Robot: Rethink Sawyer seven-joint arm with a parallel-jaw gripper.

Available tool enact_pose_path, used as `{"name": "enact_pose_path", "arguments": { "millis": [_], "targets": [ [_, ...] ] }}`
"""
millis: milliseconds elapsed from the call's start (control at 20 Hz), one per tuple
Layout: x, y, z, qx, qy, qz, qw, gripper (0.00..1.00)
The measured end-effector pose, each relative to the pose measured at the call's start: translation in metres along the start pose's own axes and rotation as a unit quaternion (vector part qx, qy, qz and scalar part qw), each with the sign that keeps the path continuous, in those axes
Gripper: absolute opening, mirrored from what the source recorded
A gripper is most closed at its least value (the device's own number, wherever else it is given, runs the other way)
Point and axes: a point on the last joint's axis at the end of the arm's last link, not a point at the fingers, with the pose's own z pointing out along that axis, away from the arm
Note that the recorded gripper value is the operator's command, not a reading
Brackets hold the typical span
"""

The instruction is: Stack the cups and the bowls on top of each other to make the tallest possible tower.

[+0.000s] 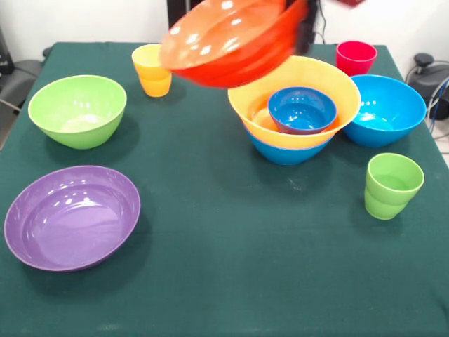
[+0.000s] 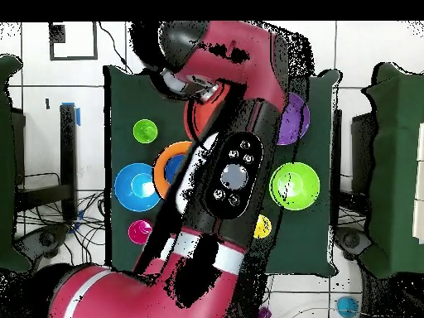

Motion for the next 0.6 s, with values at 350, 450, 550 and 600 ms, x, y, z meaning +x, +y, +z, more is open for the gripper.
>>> {"name": "enact_pose_path", "arguments": {
  "millis": [350,450,550,600],
  "targets": [
    [0.059,0.051,-0.031,-0.011,-0.019,-0.047,0.9986,0.0],
    [0.075,0.063,-0.038,-0.013,-0.024,-0.059,0.9979,0.0],
    [0.086,0.071,-0.044,-0.016,-0.027,-0.068,0.9972,0.0],
    [0.091,0.074,-0.046,-0.016,-0.028,-0.071,0.997,0.0]
  ]
}}
